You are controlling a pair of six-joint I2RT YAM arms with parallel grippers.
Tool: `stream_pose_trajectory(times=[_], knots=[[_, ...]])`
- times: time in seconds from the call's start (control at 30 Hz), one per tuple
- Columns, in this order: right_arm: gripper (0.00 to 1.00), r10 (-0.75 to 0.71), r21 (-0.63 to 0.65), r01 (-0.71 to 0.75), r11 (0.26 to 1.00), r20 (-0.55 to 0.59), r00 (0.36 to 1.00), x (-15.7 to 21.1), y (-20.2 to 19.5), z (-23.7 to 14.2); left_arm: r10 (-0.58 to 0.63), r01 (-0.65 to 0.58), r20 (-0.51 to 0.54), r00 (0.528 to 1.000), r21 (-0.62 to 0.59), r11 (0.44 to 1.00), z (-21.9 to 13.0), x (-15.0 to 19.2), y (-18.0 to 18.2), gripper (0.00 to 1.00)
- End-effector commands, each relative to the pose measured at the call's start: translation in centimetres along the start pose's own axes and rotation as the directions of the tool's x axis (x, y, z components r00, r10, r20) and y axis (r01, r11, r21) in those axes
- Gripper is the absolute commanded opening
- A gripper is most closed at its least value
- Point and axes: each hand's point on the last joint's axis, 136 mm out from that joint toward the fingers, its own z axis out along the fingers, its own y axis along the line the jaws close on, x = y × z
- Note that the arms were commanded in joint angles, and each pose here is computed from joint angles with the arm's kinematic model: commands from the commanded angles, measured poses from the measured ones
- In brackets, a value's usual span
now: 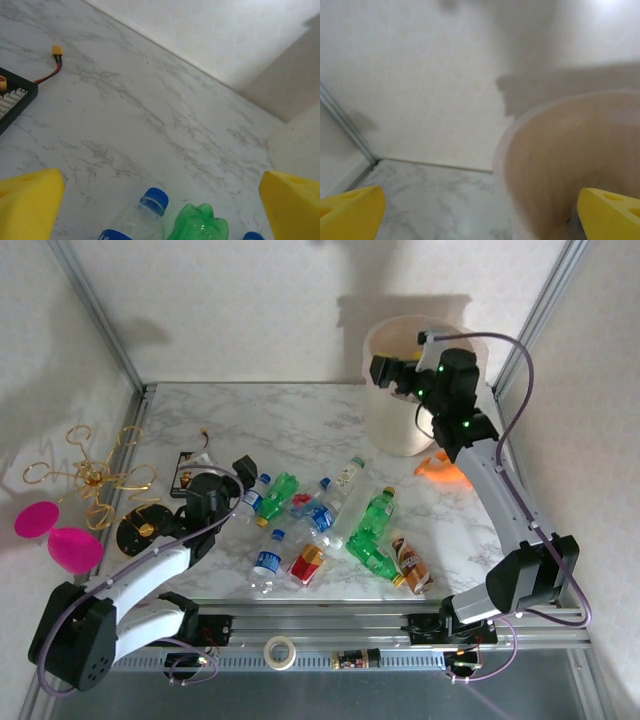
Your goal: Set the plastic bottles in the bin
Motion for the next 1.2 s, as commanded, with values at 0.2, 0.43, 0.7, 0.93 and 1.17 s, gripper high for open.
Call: stream_pose_trajectory(times=[0.2,0.43,0.7,0.93,1.17], knots=[[0.99,0.092,0.036,-0.088,0.995,-0.123,0.988,8.7,0.9,-0.3,-0.028,0.036,-0.138,0.99,0.058,0.998,2.6,2.3,-1.9,1.0],[0.99,0.145,0.014,-0.146,0.989,-0.219,0.965,15.0,1.1,-0.3,0.002,0.0,-0.26,0.966,0.005,1.0,3.2,4.6,-1.3,1.0],[0.99,0.14,-0.002,-0.147,0.989,-0.297,0.945,20.2,1.4,-1.2,0.062,-0.103,-0.388,0.92,-0.087,0.991,0.8,7.4,2.0,1.0],[0.99,0.119,0.0,-0.126,0.992,-0.324,0.939,21.0,1.2,-1.9,0.103,-0.175,-0.439,0.893,-0.129,0.976,-0.5,8.6,4.0,1.0],[0.99,0.141,0.03,-0.138,0.99,-0.312,0.939,20.7,0.6,-2.3,0.126,-0.212,-0.495,0.86,-0.122,0.97,0.1,10.4,4.7,0.96]])
